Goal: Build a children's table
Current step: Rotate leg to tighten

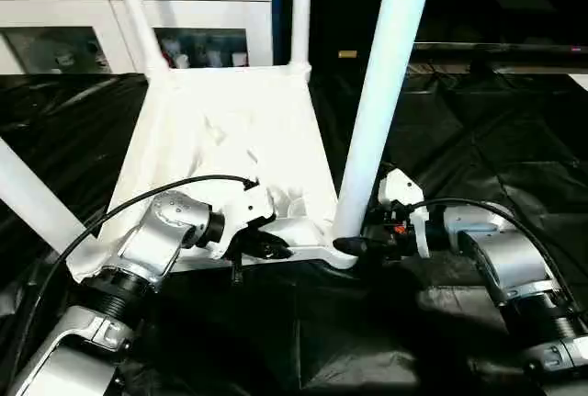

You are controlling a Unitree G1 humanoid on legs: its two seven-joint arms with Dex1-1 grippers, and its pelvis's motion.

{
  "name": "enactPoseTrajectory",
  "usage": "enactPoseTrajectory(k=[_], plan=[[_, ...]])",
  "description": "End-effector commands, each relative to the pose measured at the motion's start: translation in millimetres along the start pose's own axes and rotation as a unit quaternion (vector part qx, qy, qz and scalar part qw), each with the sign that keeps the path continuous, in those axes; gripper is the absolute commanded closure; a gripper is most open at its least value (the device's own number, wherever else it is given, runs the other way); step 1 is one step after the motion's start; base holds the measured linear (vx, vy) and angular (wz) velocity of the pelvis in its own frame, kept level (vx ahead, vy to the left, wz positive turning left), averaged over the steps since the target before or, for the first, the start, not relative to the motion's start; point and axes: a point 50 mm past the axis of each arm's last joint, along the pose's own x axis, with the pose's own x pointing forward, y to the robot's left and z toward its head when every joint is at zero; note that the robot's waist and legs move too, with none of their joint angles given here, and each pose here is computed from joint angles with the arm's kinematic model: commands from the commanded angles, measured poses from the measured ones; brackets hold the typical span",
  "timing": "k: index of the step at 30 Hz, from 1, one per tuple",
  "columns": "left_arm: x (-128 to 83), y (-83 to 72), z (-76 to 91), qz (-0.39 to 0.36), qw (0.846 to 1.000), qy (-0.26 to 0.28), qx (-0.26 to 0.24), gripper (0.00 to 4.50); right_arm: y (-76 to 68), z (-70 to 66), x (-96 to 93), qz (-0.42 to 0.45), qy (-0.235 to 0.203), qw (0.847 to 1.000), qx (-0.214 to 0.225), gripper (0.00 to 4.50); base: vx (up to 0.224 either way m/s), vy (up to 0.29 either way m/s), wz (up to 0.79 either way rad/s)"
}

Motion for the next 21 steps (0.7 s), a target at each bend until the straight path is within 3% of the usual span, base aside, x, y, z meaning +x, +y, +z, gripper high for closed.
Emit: enactPoseTrajectory(k=[1, 5, 8, 10, 13, 21], plan=[[8.2, 3.4, 9.7, 0.031, 0.999, -0.009, 0.007, 4.5, 35.5, -17.9, 40.3, 0.127, 0.013, 0.991, 0.029, 2.23, 0.0, 0.0, 0.0], [12.6, 6.5, 14.9, 0.058, 0.998, -0.028, -0.011, 4.5, 34.7, -18.6, 45.2, 0.102, -0.007, 0.994, 0.037, 2.45, 0.0, 0.0, 0.0], [22.5, 7.2, 23.9, 0.086, 0.994, -0.055, -0.035, 4.5, 28.4, -19.6, 53.3, 0.03, -0.041, 0.997, 0.063, 2.48, 0.0, 0.0, 0.0], [33.9, 7.2, 32.5, 0.11, 0.99, -0.071, -0.051, 4.5, 18.2, -20.2, 66.2, -0.068, -0.062, 0.991, 0.096, 2.49, 0.0, 0.0, 0.0], [42.8, 5.6, 38.9, 0.122, 0.988, -0.079, -0.056, 4.5, 14.2, -19.7, 76.3, -0.125, -0.071, 0.982, 0.125, 2.5, -0.062, 0.014, -0.09], [65.8, -5.3, 59.2, 0.115, 0.987, -0.099, -0.043, 4.5, 15.2, -8.0, 101.4, -0.17, -0.078, 0.976, 0.113, 2.52, -0.014, 0.006, -0.04]])
